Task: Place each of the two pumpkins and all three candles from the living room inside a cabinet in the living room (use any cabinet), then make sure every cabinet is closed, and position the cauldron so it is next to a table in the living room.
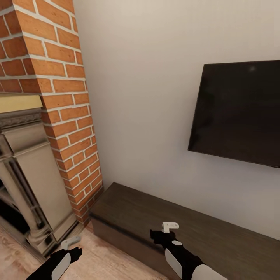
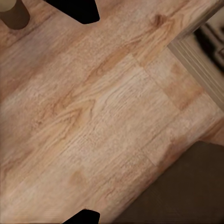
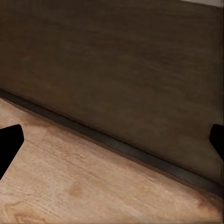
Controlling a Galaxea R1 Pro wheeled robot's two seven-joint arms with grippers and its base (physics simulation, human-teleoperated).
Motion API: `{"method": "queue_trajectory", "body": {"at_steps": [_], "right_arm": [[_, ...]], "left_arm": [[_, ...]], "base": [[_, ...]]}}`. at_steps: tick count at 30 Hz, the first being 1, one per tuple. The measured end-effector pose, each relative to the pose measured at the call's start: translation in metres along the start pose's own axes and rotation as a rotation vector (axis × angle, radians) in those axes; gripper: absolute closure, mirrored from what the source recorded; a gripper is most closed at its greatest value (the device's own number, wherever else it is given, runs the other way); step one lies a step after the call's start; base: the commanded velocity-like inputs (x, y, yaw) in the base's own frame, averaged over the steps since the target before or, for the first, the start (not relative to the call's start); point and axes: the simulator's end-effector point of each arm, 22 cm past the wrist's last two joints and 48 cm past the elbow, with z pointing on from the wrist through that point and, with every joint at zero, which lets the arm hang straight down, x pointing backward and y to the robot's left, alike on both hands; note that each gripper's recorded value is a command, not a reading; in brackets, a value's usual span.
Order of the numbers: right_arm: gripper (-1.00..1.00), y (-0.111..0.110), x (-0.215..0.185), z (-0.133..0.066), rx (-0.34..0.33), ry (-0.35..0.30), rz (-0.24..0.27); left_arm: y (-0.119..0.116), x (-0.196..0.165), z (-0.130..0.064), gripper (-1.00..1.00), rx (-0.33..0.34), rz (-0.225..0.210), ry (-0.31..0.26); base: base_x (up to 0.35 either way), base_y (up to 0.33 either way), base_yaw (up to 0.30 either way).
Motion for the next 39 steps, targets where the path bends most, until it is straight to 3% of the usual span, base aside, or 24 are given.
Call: {"method": "queue_trajectory", "body": {"at_steps": [23, 39], "right_arm": [[-1.0, 0.0003, 0.0, 0.0001, -0.001, 0.0, 0.0], [-1.0, 0.0004, 0.0001, 0.0002, -0.002, 0.0, 0.0]], "left_arm": [[-0.0023, 0.0009, -0.0001, -1.0, 0.002, 0.021, -0.002], [-0.0025, 0.0006, -0.0001, -1.0, 0.002, 0.021, -0.002]], "base": [[-0.053, 0.06, -0.275], [-0.089, 0.047, -0.032]]}}
